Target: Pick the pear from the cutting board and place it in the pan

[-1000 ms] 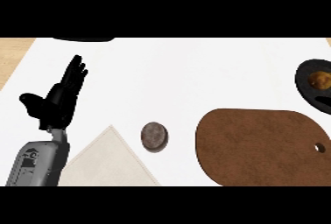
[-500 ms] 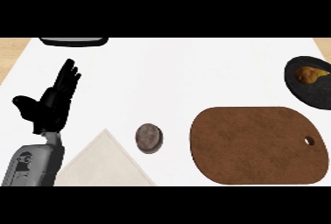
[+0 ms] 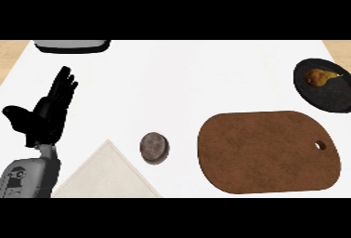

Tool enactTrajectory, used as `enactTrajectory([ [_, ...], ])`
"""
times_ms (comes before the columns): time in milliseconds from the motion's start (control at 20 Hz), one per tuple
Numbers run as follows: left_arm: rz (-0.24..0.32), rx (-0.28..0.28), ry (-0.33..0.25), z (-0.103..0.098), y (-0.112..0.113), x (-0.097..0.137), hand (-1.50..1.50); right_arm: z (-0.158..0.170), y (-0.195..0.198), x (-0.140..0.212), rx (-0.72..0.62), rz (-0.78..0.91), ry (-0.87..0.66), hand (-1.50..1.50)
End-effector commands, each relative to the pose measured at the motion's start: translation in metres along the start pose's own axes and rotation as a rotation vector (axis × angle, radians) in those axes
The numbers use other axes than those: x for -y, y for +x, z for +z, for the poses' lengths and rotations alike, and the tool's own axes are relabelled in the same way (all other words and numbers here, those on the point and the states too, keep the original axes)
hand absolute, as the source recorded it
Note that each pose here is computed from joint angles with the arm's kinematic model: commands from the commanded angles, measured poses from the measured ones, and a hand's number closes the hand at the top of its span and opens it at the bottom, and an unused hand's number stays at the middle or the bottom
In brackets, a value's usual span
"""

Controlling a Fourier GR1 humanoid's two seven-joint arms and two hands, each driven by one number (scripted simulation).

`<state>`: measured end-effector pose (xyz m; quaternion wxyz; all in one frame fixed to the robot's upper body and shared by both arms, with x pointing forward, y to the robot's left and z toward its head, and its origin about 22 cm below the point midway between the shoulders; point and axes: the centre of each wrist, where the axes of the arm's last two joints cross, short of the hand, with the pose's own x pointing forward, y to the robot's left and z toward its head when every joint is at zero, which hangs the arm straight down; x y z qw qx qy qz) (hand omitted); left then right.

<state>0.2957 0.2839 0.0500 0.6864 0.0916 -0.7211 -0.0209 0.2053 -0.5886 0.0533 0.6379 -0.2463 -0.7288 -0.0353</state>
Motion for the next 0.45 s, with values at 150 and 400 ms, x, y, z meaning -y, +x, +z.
enactTrajectory([
  [150, 0.000, -0.003, -0.006, 0.005, 0.003, -0.002, 0.00, 0.035, 0.000, 0.039, 0.027, -0.047, 0.080, -1.50],
  [400, -0.003, 0.005, 0.025, 0.000, -0.013, -0.005, 0.00, 0.050, -0.022, 0.016, 0.021, 0.020, 0.073, -1.50],
])
